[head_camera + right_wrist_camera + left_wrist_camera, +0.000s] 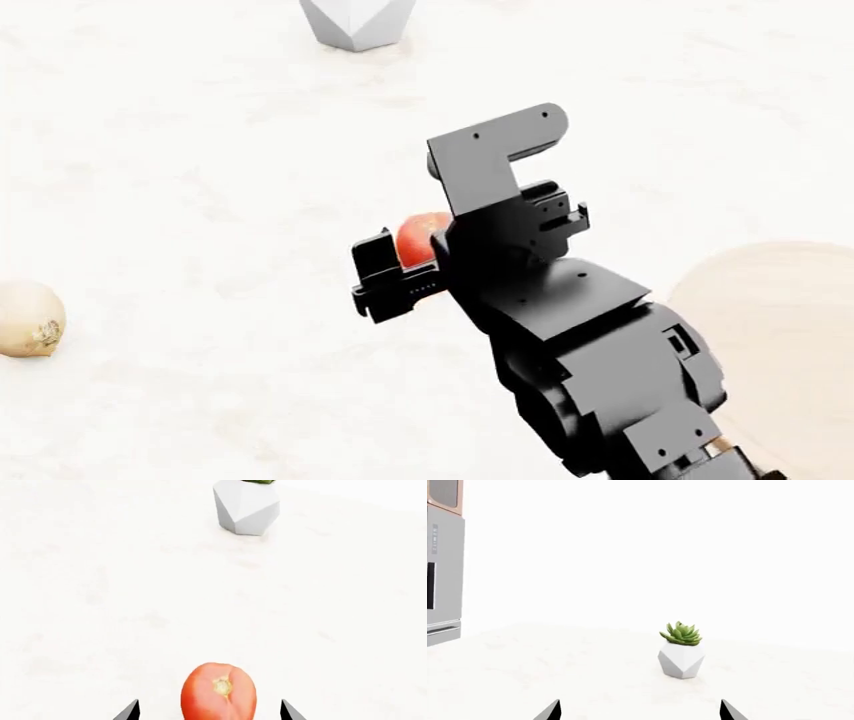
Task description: Place the avocado, onion, tomato and bell pepper on the cutting board.
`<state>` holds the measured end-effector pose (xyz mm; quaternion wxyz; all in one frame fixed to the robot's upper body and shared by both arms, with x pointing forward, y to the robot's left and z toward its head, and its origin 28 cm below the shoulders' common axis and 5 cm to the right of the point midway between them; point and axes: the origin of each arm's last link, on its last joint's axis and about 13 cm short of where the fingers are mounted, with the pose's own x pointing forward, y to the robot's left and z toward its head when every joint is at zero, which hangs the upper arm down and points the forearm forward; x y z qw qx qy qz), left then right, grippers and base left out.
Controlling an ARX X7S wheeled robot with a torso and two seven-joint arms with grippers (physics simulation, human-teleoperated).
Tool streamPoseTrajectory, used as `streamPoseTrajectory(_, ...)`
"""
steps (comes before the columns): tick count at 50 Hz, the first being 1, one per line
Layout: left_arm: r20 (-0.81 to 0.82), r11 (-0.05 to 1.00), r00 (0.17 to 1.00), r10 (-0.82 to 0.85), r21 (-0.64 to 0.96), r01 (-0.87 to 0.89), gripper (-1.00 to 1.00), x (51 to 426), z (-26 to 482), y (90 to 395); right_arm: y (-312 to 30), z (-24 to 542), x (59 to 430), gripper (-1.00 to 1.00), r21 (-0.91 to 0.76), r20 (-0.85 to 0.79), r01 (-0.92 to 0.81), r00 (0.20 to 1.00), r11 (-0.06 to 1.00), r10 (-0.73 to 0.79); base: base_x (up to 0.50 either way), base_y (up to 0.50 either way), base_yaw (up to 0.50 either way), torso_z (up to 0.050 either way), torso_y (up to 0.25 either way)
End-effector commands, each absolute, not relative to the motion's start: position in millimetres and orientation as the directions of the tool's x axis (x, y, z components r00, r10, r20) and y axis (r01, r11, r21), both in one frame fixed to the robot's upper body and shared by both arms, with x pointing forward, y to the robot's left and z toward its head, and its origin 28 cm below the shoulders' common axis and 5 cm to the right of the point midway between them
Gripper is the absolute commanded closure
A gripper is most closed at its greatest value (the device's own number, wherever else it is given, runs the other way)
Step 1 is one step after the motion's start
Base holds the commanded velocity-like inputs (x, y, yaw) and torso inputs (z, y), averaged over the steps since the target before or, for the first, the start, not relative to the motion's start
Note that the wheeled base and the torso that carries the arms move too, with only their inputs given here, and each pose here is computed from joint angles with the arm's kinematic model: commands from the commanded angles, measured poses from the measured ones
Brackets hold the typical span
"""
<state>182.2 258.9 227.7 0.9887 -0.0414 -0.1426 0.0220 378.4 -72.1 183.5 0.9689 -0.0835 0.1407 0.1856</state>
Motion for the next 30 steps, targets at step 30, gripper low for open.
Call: streamPoseTrajectory(30, 0.279, 0.995, 0.959, 0.042, -0.094, -0.016, -1.00, 168, 229, 256, -63, 155, 416, -1.00, -0.078, -0.398, -0.377, 0.861, 0.923, 0.317, 0.00, 0.00, 0.00, 0.000, 0.000)
